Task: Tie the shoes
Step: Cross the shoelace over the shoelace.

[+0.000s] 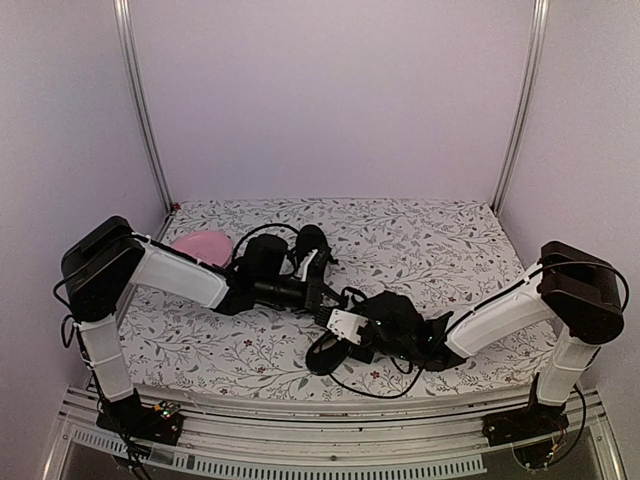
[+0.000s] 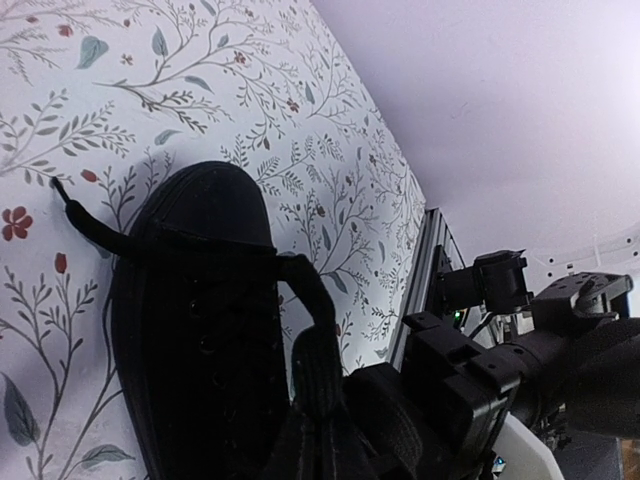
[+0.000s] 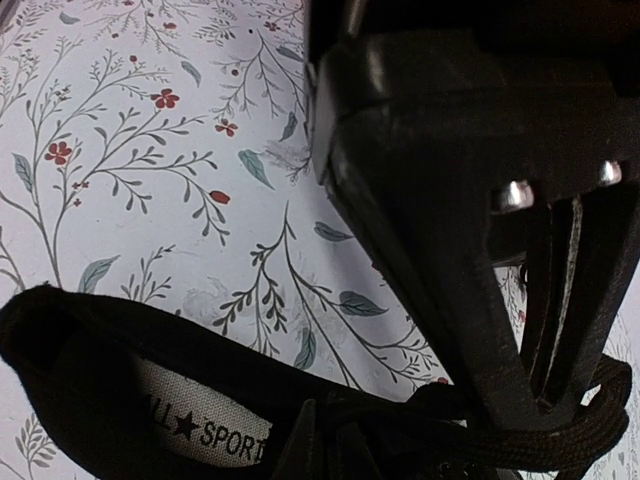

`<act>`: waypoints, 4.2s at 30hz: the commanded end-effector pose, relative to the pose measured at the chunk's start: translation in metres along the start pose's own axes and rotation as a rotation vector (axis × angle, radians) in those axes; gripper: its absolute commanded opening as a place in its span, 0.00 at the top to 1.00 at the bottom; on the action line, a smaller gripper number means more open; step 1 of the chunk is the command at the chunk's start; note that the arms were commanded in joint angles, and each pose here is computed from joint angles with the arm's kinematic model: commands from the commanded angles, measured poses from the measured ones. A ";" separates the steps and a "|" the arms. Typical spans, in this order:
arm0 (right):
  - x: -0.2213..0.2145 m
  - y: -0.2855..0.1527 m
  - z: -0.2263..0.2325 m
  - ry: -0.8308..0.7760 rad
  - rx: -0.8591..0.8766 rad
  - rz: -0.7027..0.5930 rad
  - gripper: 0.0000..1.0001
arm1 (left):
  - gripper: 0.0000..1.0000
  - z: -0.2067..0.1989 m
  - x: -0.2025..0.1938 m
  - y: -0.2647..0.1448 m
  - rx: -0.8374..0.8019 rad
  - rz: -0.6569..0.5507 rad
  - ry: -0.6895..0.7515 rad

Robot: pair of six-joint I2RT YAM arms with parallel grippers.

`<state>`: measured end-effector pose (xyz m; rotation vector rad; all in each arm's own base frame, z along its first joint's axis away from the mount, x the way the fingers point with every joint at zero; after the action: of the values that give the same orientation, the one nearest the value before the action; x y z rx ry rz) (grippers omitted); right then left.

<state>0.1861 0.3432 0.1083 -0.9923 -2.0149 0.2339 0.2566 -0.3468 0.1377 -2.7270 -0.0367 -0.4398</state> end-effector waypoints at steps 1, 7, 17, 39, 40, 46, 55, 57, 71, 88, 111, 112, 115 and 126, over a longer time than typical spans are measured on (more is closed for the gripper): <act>-0.005 0.008 -0.008 0.080 -0.087 0.120 0.98 | 1.00 -0.012 0.008 -0.008 -0.034 -0.029 0.033; -0.009 0.008 -0.016 0.164 -0.164 0.199 0.98 | 1.00 -0.012 0.002 -0.011 -0.029 -0.042 0.036; -0.014 -0.009 -0.016 0.255 -0.156 0.205 0.98 | 1.00 -0.011 0.002 -0.017 -0.010 -0.091 0.073; 0.011 0.014 -0.038 0.420 -0.327 0.069 0.98 | 1.00 -0.009 -0.010 -0.016 0.049 -0.091 0.075; 0.012 0.013 -0.039 0.418 -0.331 0.069 0.98 | 1.00 -0.009 -0.010 -0.018 0.064 -0.101 0.079; 0.004 0.012 -0.034 0.403 -0.321 0.092 0.98 | 0.73 -0.013 -0.012 -0.034 0.106 -0.160 0.121; -0.002 0.014 -0.031 0.446 -0.313 0.106 0.98 | 0.54 0.017 -0.040 -0.049 0.214 -0.122 0.069; -0.001 0.017 -0.031 0.449 -0.310 0.107 0.98 | 0.54 0.023 -0.049 -0.052 0.210 -0.107 0.046; -0.011 0.010 -0.024 0.523 -0.209 0.119 0.98 | 0.54 0.012 -0.097 -0.030 0.002 0.094 0.002; -0.010 -0.012 -0.021 0.557 0.016 -0.009 0.98 | 0.58 0.008 -0.037 -0.061 0.175 -0.225 0.025; -0.015 -0.009 -0.030 0.618 -0.008 -0.032 0.98 | 0.65 0.022 0.000 -0.004 0.257 -0.062 0.051; -0.015 -0.009 -0.031 0.621 -0.008 -0.033 0.98 | 0.69 0.021 -0.001 -0.004 0.247 -0.058 0.049; -0.011 -0.009 -0.033 0.633 -0.004 -0.050 0.98 | 0.85 0.018 -0.002 -0.005 0.208 -0.055 0.053; -0.001 0.001 -0.035 0.697 0.036 -0.123 0.98 | 1.00 -0.005 -0.010 -0.033 0.104 -0.165 0.093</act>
<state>0.2081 0.3268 0.1220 -0.8526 -1.4309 -0.0935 0.2458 -0.3208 0.1267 -2.5292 -0.1865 -0.5003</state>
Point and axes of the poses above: each gripper's point midway between its finger pads, its own y axis out along the fingers, its own z axis along the line the jaws close on, x = y × z, the point moved 8 cm from there along -y, back along the fingers, and after that the axes turned 14 degrees about -y, right-handed, at the moved point
